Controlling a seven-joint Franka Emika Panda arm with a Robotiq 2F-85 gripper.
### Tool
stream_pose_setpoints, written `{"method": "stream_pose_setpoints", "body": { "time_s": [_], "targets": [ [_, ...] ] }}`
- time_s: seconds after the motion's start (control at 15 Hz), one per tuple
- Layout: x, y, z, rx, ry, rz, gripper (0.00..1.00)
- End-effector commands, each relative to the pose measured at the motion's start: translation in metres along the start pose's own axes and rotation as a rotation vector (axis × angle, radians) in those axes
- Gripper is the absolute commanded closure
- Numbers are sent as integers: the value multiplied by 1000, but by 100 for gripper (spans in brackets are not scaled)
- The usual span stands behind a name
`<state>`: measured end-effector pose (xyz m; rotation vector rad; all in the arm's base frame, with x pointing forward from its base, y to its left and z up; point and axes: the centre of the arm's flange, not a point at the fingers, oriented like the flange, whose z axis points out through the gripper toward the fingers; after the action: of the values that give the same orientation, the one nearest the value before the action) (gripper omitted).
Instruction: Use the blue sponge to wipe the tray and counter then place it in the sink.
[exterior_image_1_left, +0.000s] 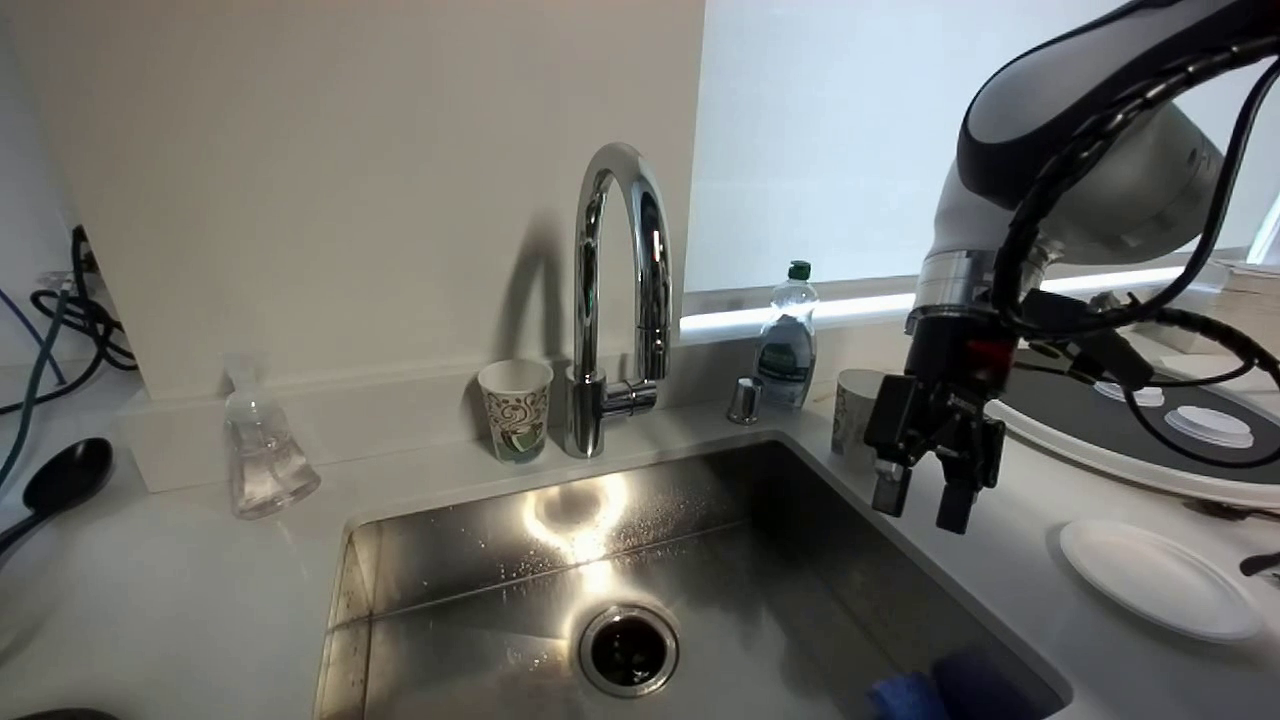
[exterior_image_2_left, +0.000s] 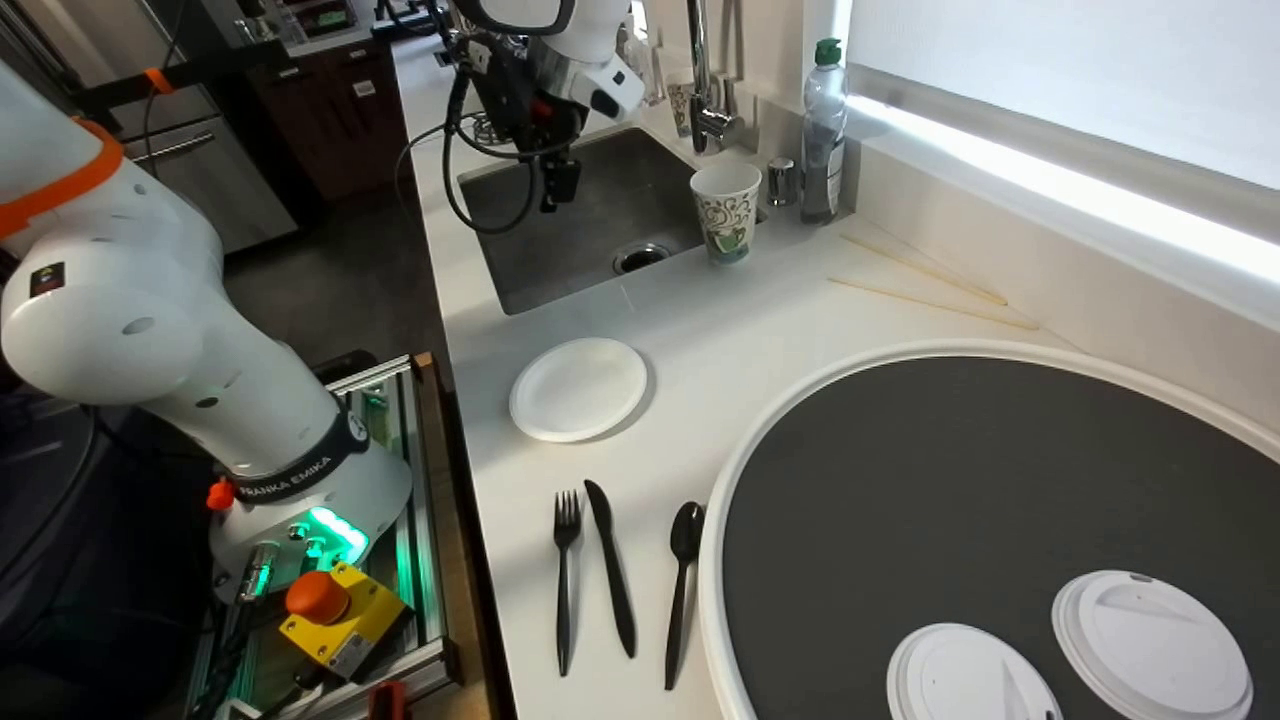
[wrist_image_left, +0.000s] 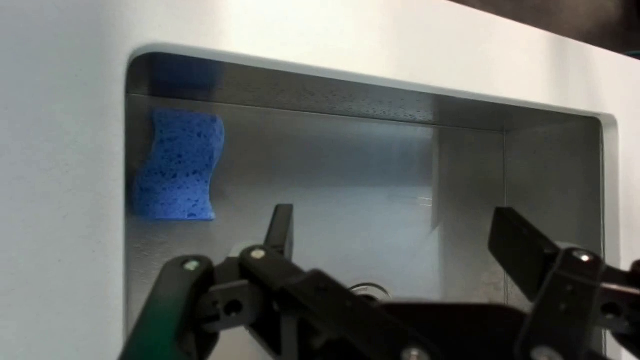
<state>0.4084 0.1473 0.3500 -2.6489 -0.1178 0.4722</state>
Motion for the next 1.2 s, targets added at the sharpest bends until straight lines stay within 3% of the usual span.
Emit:
{"method": "stream_pose_setpoints", "body": {
  "time_s": [0.0,0.13,0.33,0.6,0.8,1.13],
  "targets": [
    [-1,6,-2,22,35,3,0],
    [-1,9,-9,25,79,13,0],
    [1,9,-31,43,263,-3,0],
    [-5,15,-77,44,420,-38,0],
    [-16,23,-107,-18,474,-65,0],
    [-40,35,-142,-149,479,-140,0]
  ]
}}
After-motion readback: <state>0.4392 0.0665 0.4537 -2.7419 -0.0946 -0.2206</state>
